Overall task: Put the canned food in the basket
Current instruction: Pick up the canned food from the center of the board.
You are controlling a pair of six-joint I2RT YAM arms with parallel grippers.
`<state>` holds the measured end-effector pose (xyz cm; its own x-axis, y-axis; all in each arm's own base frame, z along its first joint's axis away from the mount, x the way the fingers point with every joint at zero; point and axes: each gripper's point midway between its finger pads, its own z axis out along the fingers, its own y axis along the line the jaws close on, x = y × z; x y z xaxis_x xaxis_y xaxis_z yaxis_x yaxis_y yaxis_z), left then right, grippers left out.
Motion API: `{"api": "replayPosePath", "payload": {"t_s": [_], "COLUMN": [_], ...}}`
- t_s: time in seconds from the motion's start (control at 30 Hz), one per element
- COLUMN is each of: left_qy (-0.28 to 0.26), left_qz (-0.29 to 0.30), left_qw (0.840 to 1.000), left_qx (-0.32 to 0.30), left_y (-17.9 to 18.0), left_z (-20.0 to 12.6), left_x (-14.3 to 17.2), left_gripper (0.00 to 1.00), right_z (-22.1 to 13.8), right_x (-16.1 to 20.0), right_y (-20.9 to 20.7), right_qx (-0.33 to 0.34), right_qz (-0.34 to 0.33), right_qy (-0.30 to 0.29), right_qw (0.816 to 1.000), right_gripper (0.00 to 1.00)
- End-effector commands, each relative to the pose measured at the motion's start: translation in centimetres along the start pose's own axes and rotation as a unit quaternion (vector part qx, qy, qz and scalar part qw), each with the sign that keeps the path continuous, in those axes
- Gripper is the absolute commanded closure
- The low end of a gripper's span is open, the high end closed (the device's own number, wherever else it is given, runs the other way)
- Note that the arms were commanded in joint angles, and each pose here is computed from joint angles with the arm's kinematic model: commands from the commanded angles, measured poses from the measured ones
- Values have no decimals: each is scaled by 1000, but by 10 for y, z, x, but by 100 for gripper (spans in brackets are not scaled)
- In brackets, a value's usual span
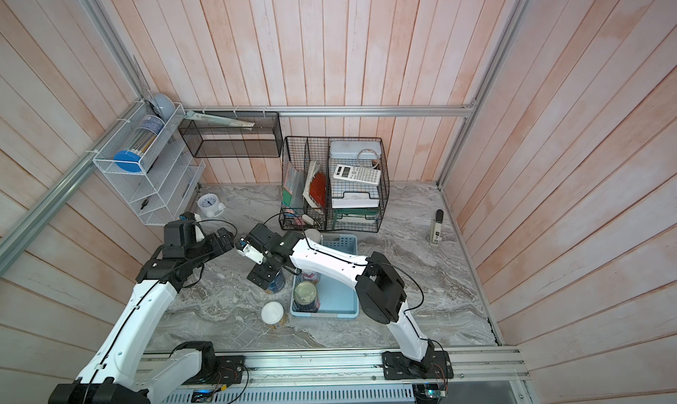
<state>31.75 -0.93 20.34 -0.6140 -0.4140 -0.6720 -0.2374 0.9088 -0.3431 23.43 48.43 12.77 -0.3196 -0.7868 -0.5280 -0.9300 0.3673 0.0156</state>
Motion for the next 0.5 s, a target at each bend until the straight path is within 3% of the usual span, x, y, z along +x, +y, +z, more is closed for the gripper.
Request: {"api": "replayPosePath", "payload": {"t_s": [0.0, 0.17, 0.47], "left_qy": [-9, -10, -9], "left_qz": [8, 9, 9], "left_qw": [1000, 1000, 1000], "left_qx": [8, 8, 9], "left_y": [-1, -1, -1], "left_z": [-1, -2, -1], "left_x": [-1, -2, -1], "left_gripper": [0, 0, 0], "right_z": [20, -1, -2], "right_x": [44, 23, 32], "right_y": [-9, -13, -16], "right_qx": [24, 40, 56], "right_qz": [14, 1, 7], "right_qy": [71, 21, 33], "right_qw": [997, 999, 998], "right_gripper": [2, 2, 2]}}
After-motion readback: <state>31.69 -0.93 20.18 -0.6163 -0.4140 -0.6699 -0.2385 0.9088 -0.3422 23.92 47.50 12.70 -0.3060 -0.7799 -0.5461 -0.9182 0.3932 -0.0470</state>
